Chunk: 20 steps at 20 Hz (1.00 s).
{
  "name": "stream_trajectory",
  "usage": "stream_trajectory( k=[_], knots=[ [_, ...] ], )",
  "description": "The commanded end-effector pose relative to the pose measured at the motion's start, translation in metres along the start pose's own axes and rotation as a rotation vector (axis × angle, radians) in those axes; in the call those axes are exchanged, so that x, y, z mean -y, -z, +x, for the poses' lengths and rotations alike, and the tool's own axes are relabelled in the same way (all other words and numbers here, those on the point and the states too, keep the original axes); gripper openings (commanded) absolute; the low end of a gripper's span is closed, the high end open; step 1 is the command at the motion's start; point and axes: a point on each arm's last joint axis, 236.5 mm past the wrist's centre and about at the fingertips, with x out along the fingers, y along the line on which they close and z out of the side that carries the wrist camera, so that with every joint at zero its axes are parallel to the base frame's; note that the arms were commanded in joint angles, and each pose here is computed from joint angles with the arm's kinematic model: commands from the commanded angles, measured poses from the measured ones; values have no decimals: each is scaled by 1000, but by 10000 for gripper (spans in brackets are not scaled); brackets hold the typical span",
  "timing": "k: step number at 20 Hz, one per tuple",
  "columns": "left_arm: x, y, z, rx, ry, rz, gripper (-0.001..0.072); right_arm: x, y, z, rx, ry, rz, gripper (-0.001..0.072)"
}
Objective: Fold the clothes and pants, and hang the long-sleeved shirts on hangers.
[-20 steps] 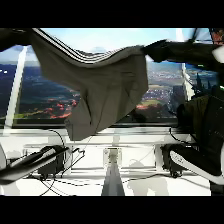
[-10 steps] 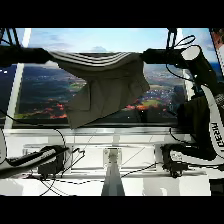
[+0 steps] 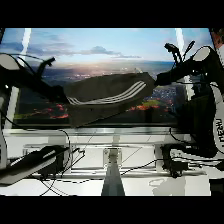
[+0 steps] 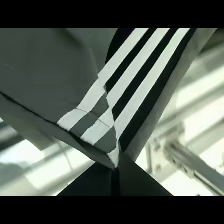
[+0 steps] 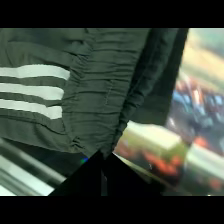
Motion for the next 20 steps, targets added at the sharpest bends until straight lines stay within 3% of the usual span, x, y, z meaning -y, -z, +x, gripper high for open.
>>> stream_trajectory(
  k=[1, 3, 4, 5, 6, 7, 13, 20],
  knots=[
    [10, 31, 39, -54, -7, -37, 16, 11, 15, -1, -58, 36, -1, 19],
    [5, 38, 61, -45, -16, -45, 17, 15, 7, -1, -24, 53, -2, 59],
    [1, 41, 71, -52, -16, -60, 21, 17, 3, -1, -10, 61, -2, 298],
    [-3, 46, 80, -70, -11, -77, 163, 18, 1, -1, -1, 65, -3, 557],
    [-6, 50, 86, -83, -10, -92, 431, 22, -3, 0, 12, 75, -2, 627],
    [-10, 51, 91, -85, -11, -104, 691, 27, -8, 2, 30, 91, -1, 628],
    [-21, 13, 97, 65, -30, -122, 701, 65, -28, 45, 49, 86, 179, 624],
    [-26, -3, 95, 134, -46, -123, 696, 75, -19, 76, -87, -237, 397, 630]
  ],
)
